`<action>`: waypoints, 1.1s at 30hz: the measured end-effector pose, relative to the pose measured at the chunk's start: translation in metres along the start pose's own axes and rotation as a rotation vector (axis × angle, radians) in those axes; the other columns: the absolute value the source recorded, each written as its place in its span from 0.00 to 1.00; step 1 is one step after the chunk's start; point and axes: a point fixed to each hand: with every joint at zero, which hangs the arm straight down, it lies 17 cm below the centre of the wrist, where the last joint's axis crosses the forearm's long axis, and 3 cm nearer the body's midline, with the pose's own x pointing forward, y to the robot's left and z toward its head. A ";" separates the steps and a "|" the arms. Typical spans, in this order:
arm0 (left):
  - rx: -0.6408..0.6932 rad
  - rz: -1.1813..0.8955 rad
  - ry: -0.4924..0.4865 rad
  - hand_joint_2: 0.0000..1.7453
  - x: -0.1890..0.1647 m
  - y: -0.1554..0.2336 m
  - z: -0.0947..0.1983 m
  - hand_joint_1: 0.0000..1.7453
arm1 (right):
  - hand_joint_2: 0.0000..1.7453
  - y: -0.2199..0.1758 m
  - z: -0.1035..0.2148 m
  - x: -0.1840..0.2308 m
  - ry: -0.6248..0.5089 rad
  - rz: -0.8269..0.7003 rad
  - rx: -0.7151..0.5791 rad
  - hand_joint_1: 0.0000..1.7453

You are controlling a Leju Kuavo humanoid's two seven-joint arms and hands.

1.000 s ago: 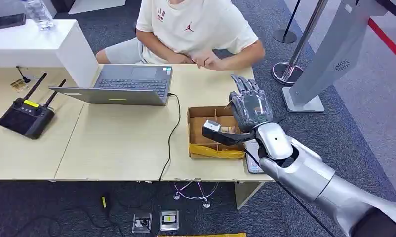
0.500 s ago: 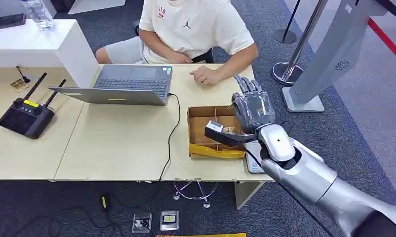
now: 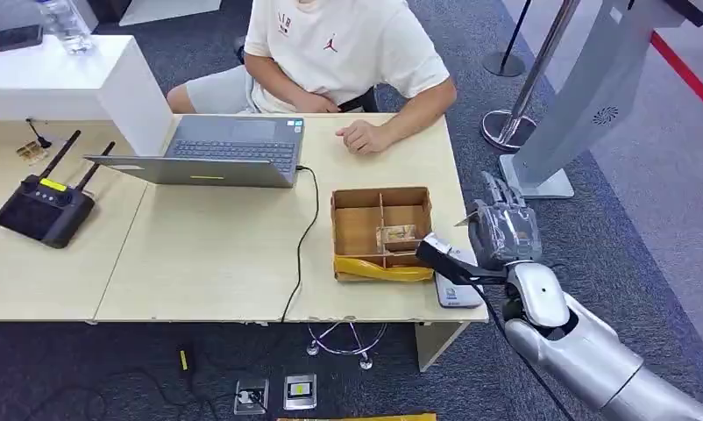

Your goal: Pass the card to the sensor for recognition and then transmit it.

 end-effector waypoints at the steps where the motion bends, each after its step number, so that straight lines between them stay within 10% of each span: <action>1: 0.001 0.004 -0.001 0.00 0.000 0.000 0.000 0.00 | 1.00 0.004 0.003 -0.004 0.012 -0.005 0.008 1.00; 33: 0.000 0.003 -0.004 0.00 0.001 -0.001 0.000 0.00 | 1.00 0.070 0.051 0.021 -0.051 -0.040 0.150 1.00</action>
